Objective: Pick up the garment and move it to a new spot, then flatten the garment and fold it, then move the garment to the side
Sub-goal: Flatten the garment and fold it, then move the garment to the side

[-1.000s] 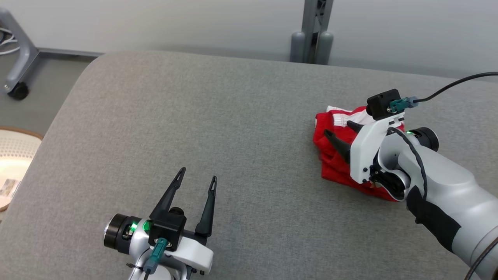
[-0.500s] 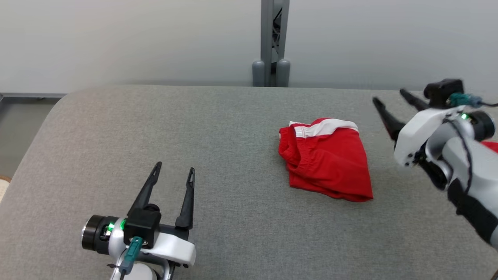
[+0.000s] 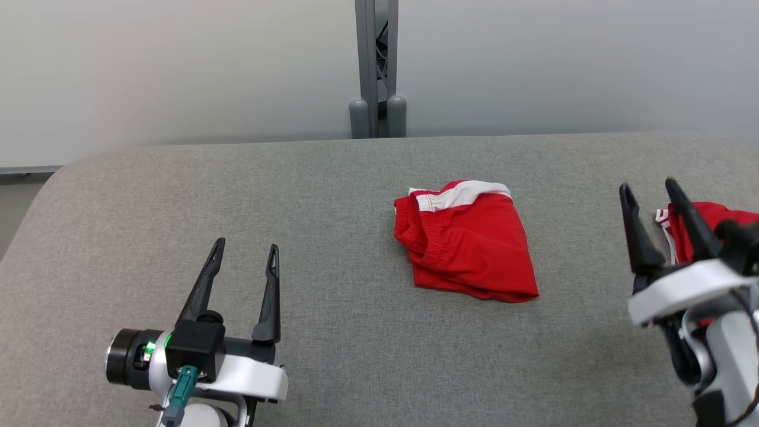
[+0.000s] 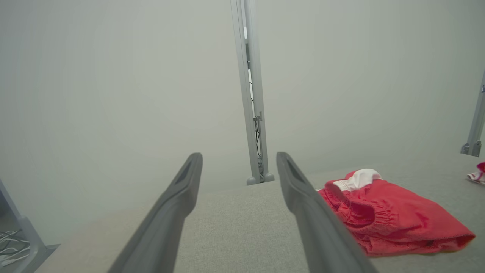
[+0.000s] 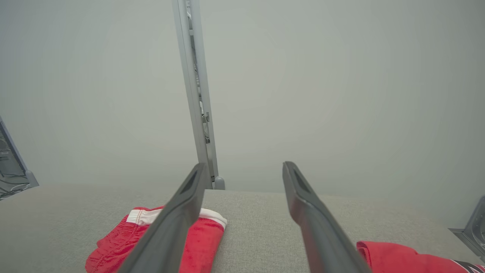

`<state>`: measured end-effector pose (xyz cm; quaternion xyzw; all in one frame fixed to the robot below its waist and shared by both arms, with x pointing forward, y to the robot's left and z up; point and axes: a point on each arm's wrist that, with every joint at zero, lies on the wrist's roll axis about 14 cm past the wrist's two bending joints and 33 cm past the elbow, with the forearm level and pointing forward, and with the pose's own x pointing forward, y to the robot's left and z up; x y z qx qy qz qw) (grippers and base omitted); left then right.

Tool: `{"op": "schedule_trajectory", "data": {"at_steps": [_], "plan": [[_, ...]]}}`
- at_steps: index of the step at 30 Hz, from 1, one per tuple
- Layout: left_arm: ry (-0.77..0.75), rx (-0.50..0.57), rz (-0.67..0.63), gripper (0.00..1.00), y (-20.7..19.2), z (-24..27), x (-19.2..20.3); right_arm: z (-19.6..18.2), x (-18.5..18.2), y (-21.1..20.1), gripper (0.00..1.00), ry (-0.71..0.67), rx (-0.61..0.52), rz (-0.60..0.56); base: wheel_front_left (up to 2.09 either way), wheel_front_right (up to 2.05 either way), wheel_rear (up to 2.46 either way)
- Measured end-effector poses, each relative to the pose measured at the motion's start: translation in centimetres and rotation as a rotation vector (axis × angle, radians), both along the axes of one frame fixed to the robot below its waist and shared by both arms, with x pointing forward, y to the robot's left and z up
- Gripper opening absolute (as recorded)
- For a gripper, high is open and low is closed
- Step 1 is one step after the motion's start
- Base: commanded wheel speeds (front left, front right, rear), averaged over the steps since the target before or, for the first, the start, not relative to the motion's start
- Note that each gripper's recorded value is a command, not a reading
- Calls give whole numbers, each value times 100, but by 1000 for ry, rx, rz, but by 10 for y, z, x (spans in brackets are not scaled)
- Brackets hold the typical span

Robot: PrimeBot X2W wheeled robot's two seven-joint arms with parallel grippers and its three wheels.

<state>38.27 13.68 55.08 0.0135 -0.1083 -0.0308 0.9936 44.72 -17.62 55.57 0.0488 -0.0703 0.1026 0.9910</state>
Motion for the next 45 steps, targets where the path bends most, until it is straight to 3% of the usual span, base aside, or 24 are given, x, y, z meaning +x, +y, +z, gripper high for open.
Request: {"op": "schedule_trajectory", "data": {"at_steps": [8, 25, 36, 39, 45], "plan": [[23, 17, -10, 100, -8, -9, -4, -25, -27, 7, 100, 24, -14, -39, 0, 0, 0], [74, 5, -9, 100, -5, -25, -7, -41, -15, 24, 100, 76, 22, 5, 0, 0, 0], [128, 21, -31, 100, -9, -44, 7, -115, 15, 45, 100, 463, 131, 124, 0, 0, 0], [135, 27, -19, 100, -5, -46, 10, -121, 28, 41, 100, 498, 128, 134, 0, 0, 0], [156, 31, 1, 100, 0, -53, 11, -137, 42, 60, 100, 610, 245, 173, 0, 0, 0]]}}
